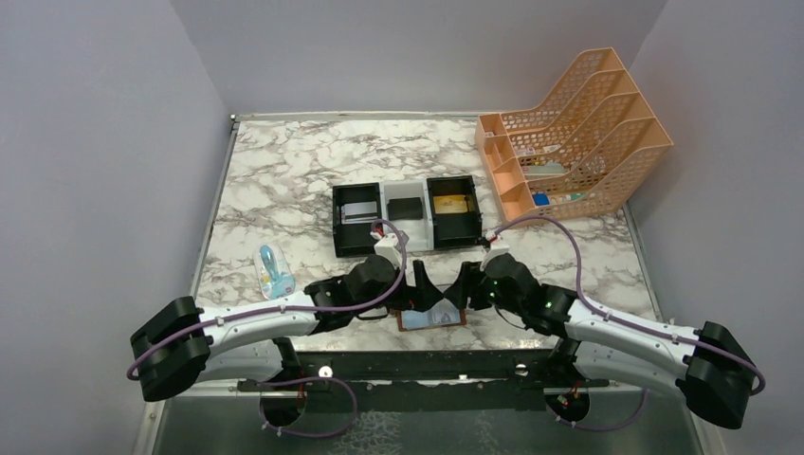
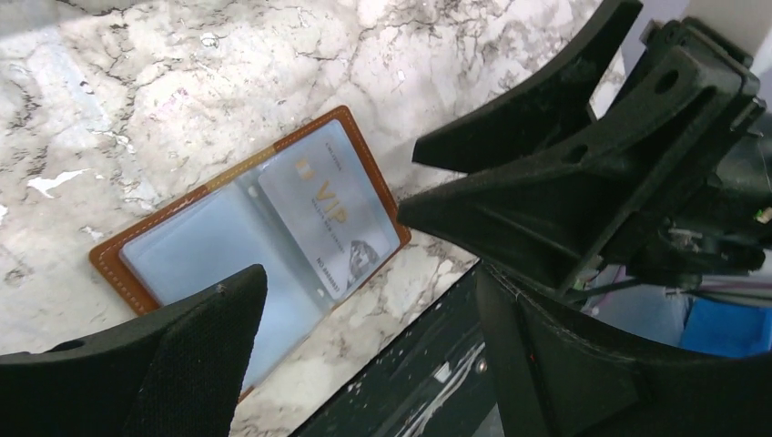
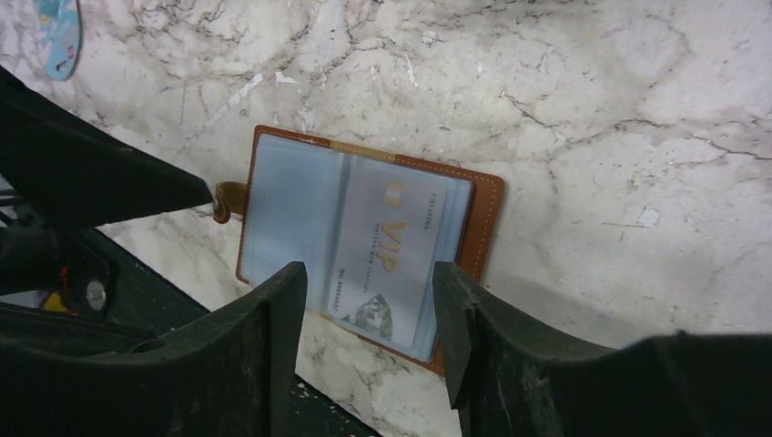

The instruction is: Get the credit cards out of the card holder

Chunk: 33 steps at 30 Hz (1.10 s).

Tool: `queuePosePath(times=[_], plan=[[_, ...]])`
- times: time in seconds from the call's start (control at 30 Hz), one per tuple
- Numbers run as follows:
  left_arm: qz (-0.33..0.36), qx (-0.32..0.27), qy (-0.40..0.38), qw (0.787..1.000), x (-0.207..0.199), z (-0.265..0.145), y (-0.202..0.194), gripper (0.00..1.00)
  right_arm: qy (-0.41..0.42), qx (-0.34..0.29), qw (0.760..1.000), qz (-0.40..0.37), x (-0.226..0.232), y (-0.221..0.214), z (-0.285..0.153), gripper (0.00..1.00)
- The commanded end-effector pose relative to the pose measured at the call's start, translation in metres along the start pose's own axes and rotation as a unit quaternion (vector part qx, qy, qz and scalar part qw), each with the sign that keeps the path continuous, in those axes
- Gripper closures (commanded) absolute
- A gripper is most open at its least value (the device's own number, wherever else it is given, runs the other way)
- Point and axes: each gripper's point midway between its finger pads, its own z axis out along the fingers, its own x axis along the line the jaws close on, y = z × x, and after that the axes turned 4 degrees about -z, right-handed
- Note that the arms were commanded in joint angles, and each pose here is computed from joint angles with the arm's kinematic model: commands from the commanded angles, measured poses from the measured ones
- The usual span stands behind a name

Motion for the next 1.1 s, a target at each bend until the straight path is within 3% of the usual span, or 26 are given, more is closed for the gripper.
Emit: queuePosePath(times=[0.0, 0.27, 0.67, 0.7, 0.73, 0.77, 0.93, 1.07], plan=[[-0.035, -0.045, 0.004, 0.998, -0.003, 0.016, 0.007, 0.13, 0.045, 0.02, 0.998, 0.032, 0.011, -0.007, 0.001, 0.49], [-0.068, -0.045, 0.04, 0.996, 0.016, 0.025, -0.006, 0.13, 0.086, 0.056, 0.993, 0.061, 0.009, -0.019, 0.006, 0.64], [-0.09, -0.026, 0.073, 0.993, 0.025, 0.047, -0.024, 0.13, 0.067, 0.067, 0.994, 0.045, -0.003, -0.019, 0.018, 0.68], [-0.09, -0.025, 0.071, 0.993, 0.025, 0.048, -0.025, 0.07, 0.067, 0.069, 0.995, 0.042, -0.003, -0.019, 0.019, 0.69], [-0.089, -0.025, 0.071, 0.993, 0.025, 0.049, -0.025, 0.52, 0.067, 0.07, 0.995, 0.038, -0.002, -0.019, 0.02, 0.7], [-0.089, -0.024, 0.072, 0.993, 0.025, 0.05, -0.025, 0.59, 0.064, 0.074, 0.995, 0.037, -0.003, -0.02, 0.021, 0.71], [-0.094, -0.021, 0.079, 0.992, 0.028, 0.054, -0.029, 0.73, 0.056, 0.086, 0.994, 0.034, -0.007, -0.026, 0.024, 0.73], [-0.096, -0.018, 0.082, 0.992, 0.029, 0.056, -0.031, 0.75, 0.051, 0.087, 0.994, 0.033, -0.01, -0.028, 0.024, 0.73]])
